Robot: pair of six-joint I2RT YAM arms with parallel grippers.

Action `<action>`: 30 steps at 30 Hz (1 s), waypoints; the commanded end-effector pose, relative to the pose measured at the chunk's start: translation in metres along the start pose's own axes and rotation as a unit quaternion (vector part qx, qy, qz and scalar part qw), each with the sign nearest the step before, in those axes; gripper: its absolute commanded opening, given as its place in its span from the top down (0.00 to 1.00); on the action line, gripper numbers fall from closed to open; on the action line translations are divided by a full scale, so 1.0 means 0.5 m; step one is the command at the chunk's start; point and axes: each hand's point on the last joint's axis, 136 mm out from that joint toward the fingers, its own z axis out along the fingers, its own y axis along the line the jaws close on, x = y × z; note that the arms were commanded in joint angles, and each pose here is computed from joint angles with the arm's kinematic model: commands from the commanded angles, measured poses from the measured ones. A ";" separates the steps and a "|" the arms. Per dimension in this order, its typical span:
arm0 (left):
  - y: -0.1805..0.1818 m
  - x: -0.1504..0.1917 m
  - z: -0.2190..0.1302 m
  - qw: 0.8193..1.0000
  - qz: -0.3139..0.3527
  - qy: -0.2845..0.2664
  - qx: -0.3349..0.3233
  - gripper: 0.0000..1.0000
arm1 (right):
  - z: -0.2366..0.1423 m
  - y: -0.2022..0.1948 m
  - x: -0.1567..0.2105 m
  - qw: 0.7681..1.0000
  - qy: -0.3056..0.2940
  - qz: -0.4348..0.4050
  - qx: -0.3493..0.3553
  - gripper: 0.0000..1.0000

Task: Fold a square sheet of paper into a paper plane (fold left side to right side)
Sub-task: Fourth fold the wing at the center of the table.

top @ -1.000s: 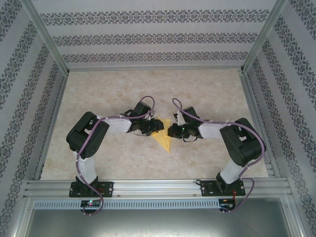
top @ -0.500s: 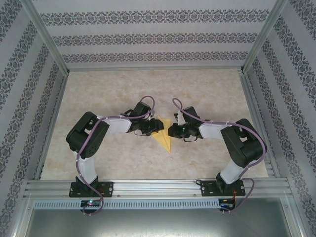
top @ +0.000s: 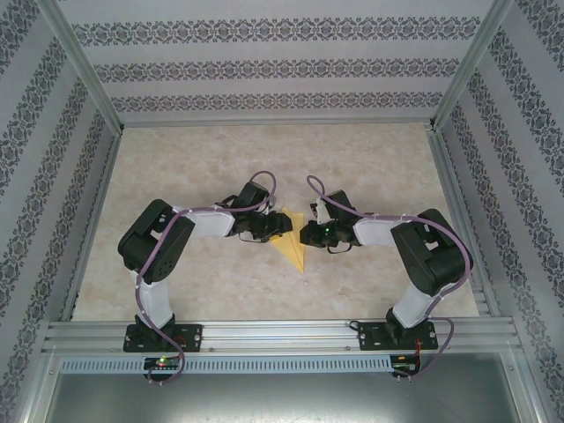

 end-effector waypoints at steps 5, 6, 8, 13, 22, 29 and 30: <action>-0.035 -0.021 -0.077 0.998 0.042 -0.035 -0.043 0.51 | 0.012 -0.043 0.034 0.999 0.030 0.005 0.041 0.92; -0.040 -0.023 -0.084 0.997 0.045 -0.038 -0.043 0.51 | 0.012 -0.044 0.035 0.999 0.030 0.005 0.043 0.92; -0.048 -0.026 -0.091 0.997 0.049 -0.041 -0.040 0.52 | 0.012 -0.043 0.035 0.999 0.030 0.004 0.043 0.92; -0.062 -0.030 -0.064 0.999 0.044 -0.023 -0.015 0.71 | 0.012 -0.041 0.035 0.999 0.030 0.002 0.042 0.92; -0.094 -0.038 -0.003 0.999 0.044 0.007 0.032 0.82 | 0.011 -0.040 0.036 0.998 0.033 -0.002 0.048 0.92; -0.066 -0.036 0.024 0.999 0.042 0.016 0.017 0.82 | 0.013 -0.036 0.036 0.998 0.035 -0.006 0.049 0.91; -0.061 -0.034 0.027 0.999 0.041 0.017 0.015 0.82 | 0.013 -0.036 0.035 0.998 0.035 -0.007 0.050 0.92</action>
